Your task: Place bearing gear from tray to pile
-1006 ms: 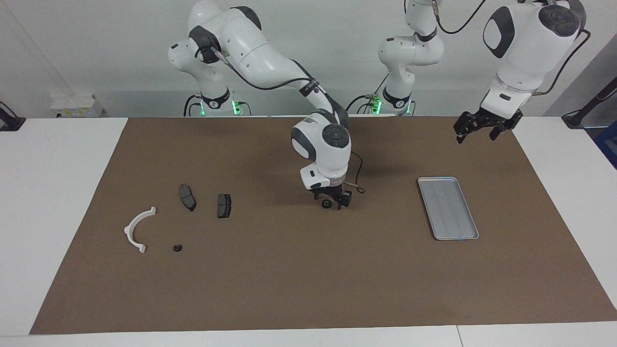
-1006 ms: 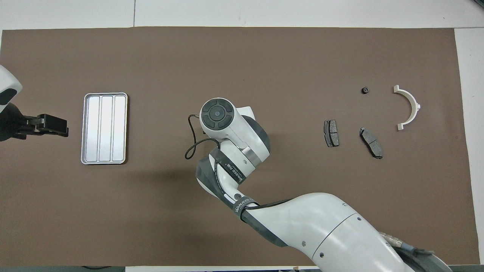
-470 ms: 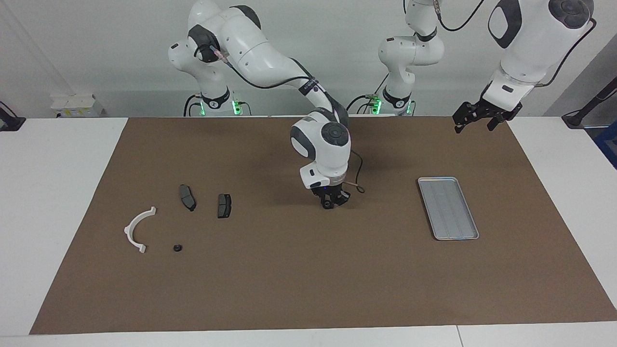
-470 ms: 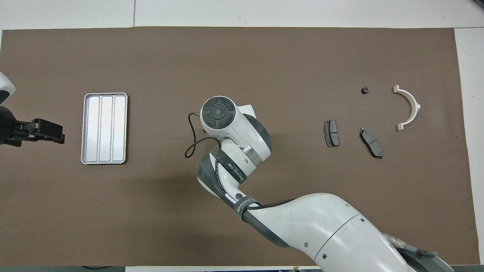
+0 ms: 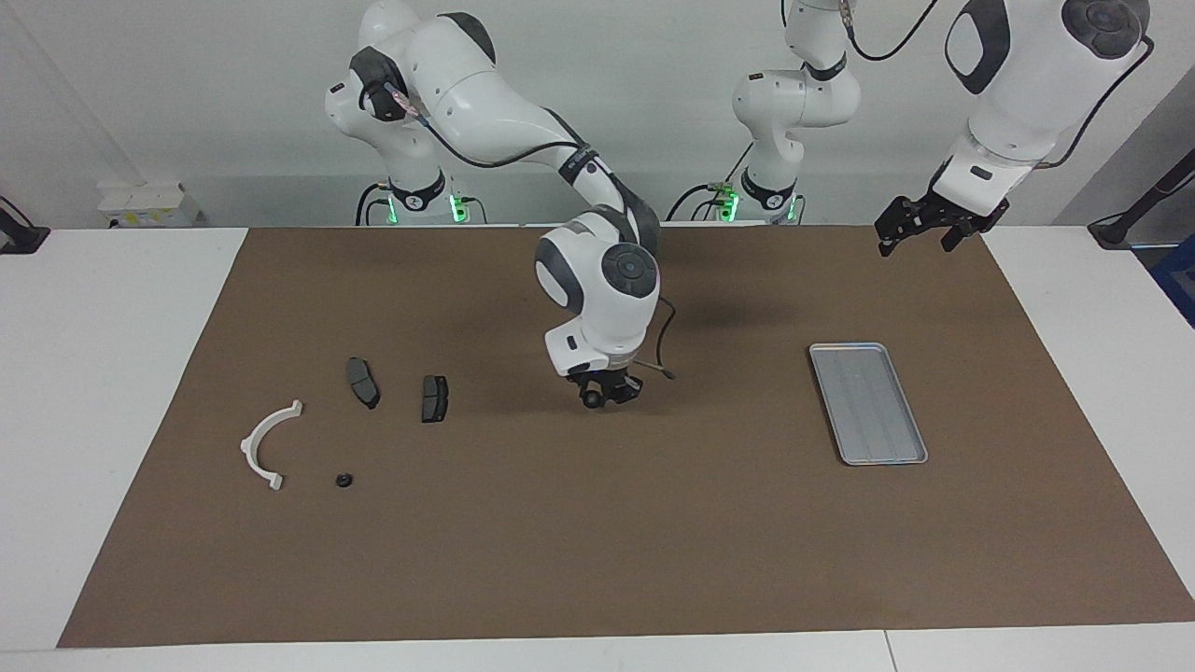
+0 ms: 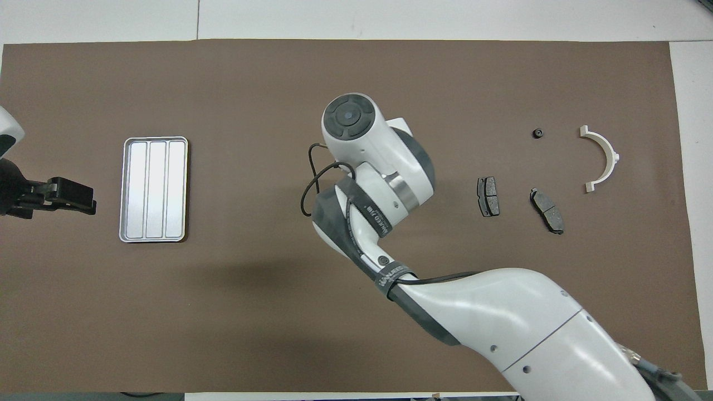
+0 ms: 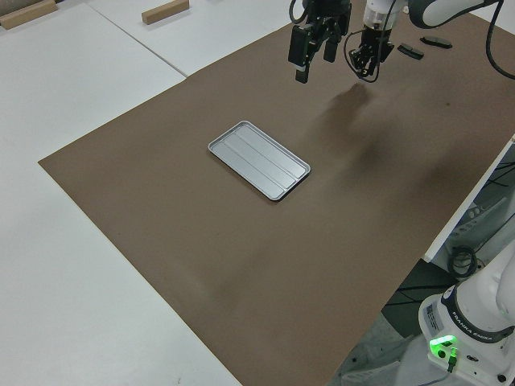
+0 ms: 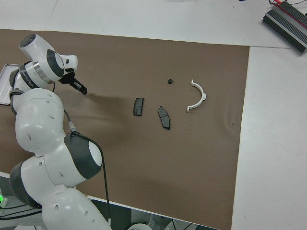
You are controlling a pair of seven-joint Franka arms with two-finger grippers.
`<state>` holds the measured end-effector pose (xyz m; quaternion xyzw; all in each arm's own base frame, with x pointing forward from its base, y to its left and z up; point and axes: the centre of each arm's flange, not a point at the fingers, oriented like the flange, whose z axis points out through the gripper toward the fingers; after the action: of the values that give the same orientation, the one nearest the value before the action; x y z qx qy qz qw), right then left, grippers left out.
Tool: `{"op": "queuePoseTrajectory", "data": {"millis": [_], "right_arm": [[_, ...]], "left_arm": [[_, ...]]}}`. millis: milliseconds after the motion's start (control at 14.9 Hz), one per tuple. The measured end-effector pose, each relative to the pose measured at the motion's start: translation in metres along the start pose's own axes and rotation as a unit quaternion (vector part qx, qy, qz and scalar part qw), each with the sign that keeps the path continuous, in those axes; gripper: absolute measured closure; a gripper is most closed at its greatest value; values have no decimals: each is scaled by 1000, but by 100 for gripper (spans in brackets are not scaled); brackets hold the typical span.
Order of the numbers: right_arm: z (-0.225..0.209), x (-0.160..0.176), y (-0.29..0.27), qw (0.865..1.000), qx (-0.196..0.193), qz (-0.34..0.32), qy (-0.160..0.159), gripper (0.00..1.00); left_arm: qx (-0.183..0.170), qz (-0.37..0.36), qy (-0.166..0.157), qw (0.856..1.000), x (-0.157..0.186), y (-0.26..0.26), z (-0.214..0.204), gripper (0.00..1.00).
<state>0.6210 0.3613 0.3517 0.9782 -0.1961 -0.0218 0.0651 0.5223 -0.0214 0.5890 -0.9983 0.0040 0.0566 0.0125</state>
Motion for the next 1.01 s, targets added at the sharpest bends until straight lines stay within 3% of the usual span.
{"op": "queuePoseTrajectory", "data": {"millis": [268, 537, 738, 1006], "right_arm": [[-46, 90, 103, 993, 6, -119, -2, 65], [-14, 158, 185, 980, 19, -198, 5, 65], [35, 181, 219, 973, 33, -228, 28, 65], [74, 181, 222, 970, 45, -234, 51, 65]], "left_arm": [[0, 1, 0, 1000, 0, 1, 0, 0], [0, 1, -2, 1000, 0, 1, 1, 0], [0, 1, -2, 1000, 0, 1, 1, 0], [-1, 0, -2, 1000, 0, 0, 1, 0]]}}
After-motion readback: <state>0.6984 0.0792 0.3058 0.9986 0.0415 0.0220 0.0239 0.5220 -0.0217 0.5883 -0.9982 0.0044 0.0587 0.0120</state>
